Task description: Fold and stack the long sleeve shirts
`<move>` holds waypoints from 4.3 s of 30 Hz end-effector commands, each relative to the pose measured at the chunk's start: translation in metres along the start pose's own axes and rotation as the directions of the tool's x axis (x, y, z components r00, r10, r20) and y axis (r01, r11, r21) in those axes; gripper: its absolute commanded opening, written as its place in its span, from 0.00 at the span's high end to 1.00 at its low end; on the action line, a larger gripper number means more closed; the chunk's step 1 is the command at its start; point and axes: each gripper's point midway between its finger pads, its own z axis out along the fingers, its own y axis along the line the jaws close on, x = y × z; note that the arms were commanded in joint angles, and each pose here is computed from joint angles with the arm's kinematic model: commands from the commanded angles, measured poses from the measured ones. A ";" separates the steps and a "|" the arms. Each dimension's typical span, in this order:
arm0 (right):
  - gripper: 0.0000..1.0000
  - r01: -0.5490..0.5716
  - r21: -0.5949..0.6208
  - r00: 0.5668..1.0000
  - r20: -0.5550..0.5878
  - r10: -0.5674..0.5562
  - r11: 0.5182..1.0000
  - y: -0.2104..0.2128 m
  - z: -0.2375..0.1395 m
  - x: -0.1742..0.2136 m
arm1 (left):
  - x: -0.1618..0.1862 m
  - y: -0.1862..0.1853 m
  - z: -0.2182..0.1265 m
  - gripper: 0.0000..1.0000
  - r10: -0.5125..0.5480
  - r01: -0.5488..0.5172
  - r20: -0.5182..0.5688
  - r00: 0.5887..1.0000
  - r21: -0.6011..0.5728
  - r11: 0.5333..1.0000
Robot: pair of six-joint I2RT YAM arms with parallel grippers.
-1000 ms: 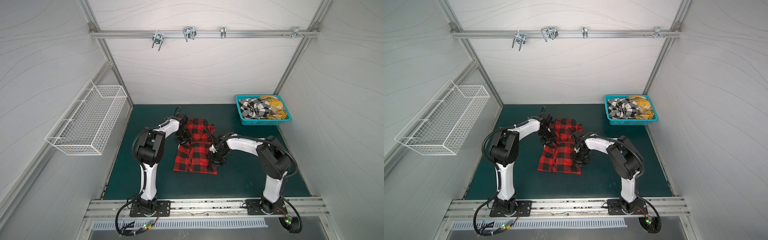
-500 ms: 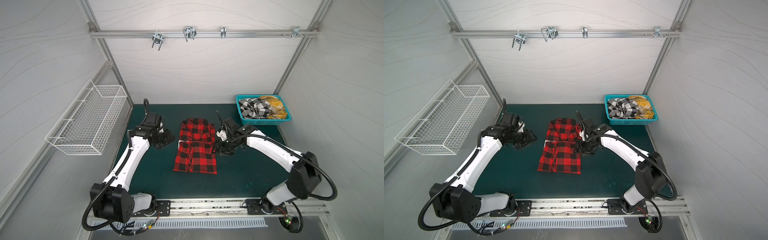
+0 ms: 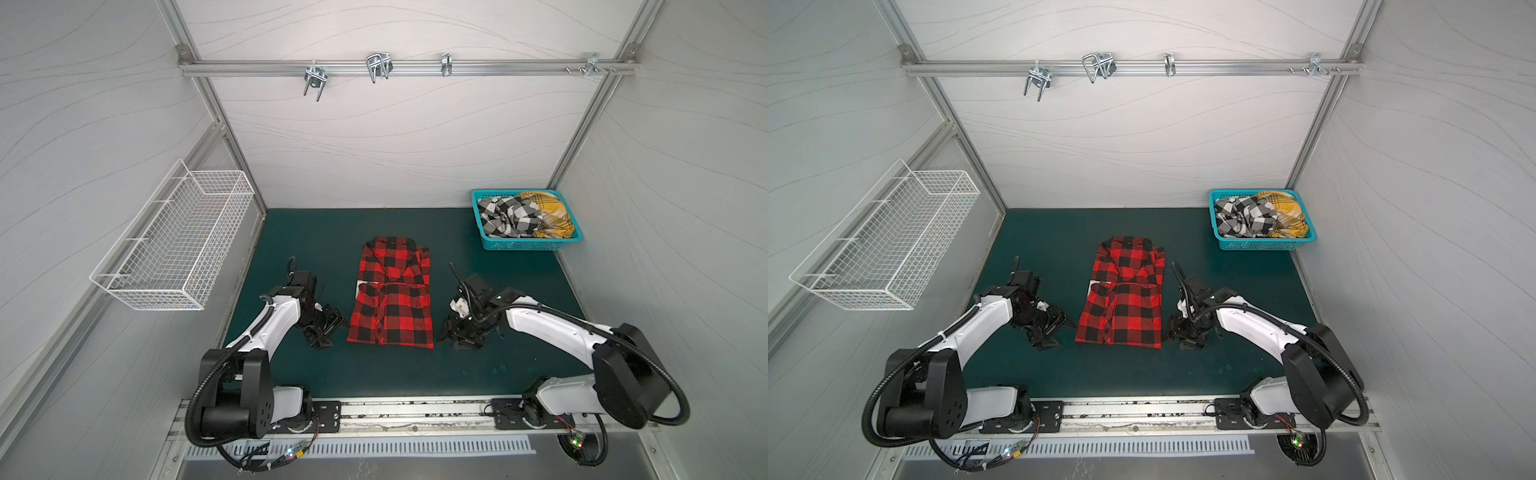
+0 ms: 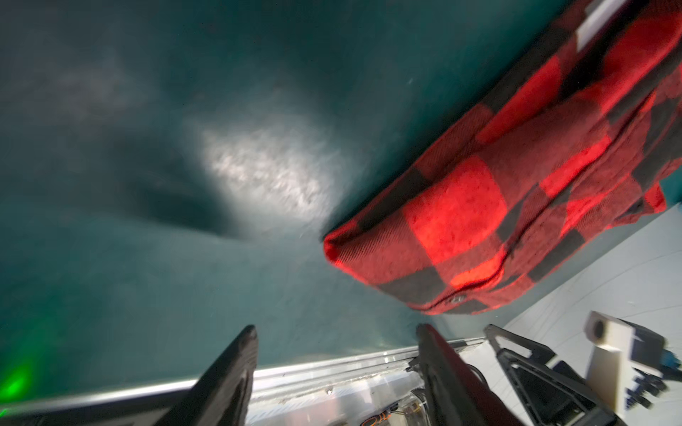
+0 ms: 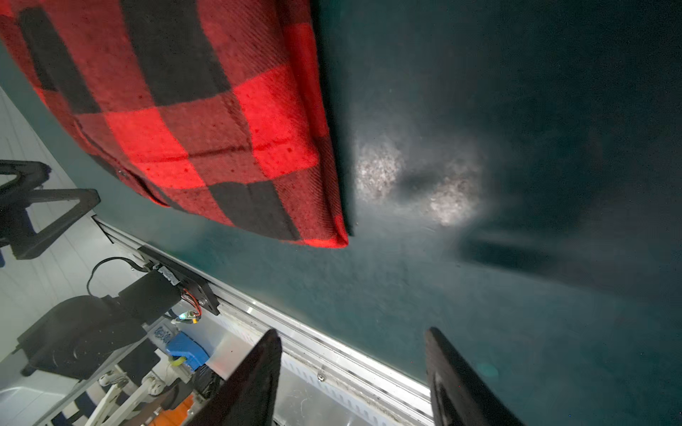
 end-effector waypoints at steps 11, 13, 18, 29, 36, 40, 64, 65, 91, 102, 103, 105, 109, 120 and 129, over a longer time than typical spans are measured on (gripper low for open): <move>0.38 -0.111 -0.103 0.992 -0.077 0.103 0.988 0.010 0.052 -0.023 | -0.006 0.010 0.024 0.32 -0.060 0.060 -0.019 0.998 0.004 0.998; 0.41 -0.117 -0.088 0.991 -0.078 0.111 0.989 0.007 0.056 -0.025 | -0.007 0.012 0.027 0.32 -0.065 0.065 -0.021 0.998 0.001 0.998; 0.48 -0.138 -0.061 0.988 -0.084 0.133 0.989 0.000 0.062 -0.026 | -0.009 0.014 0.033 0.34 -0.073 0.073 -0.031 0.997 -0.005 0.997; 0.55 -0.140 -0.010 0.988 -0.064 0.139 0.990 -0.011 0.056 -0.034 | -0.002 0.012 0.045 0.35 -0.044 0.043 -0.054 0.998 -0.017 0.999; 0.60 -0.130 0.007 0.990 -0.052 0.130 0.991 -0.014 0.047 -0.041 | 0.002 0.002 0.043 0.35 0.001 -0.001 -0.053 0.999 -0.001 1.000; 0.60 -0.111 0.019 0.992 -0.051 0.112 0.994 -0.012 0.042 -0.041 | 0.006 -0.010 0.029 0.35 0.076 -0.076 -0.012 0.997 -0.019 0.997; 0.52 -0.044 -0.020 0.998 -0.045 0.043 0.999 0.005 0.014 -0.040 | -0.009 -0.016 0.030 0.37 0.084 -0.084 0.003 0.996 -0.027 0.996; 0.52 -0.048 -0.024 0.998 -0.047 0.047 0.999 0.005 0.015 -0.040 | -0.010 -0.016 0.030 0.37 0.077 -0.077 0.005 0.997 -0.027 0.997; 0.57 -0.110 -0.025 0.987 -0.123 0.106 0.994 0.000 0.062 -0.018 | -0.004 0.003 0.065 0.52 0.047 -0.055 -0.112 0.993 -0.071 0.996; 0.64 -0.125 -0.022 0.985 -0.119 0.121 0.992 -0.001 0.068 -0.023 | -0.002 0.002 0.074 0.72 0.041 -0.048 -0.135 0.990 -0.049 0.998; 0.66 -0.125 -0.019 0.985 -0.118 0.122 0.992 -0.001 0.068 -0.024 | -0.003 0.002 0.075 0.74 0.042 -0.049 -0.135 0.990 -0.047 0.998; 0.70 -0.129 -0.018 0.985 -0.116 0.126 0.991 -0.002 0.068 -0.025 | -0.004 0.001 0.076 0.80 0.041 -0.047 -0.134 0.990 -0.043 0.998; 0.80 -0.140 -0.024 0.986 -0.098 0.138 0.990 -0.003 0.065 -0.028 | -0.006 -0.004 0.074 0.89 0.052 -0.056 -0.128 0.990 -0.032 0.998; 1.00 -0.106 -0.046 0.991 -0.083 0.102 0.993 0.010 0.052 -0.038 | -0.002 -0.010 0.058 1.00 0.092 -0.094 -0.096 0.991 -0.023 0.995; 1.00 -0.090 -0.012 0.993 -0.081 0.089 0.996 0.001 0.031 -0.019 | 0.023 -0.007 0.042 1.00 0.130 -0.134 -0.089 0.988 -0.041 0.990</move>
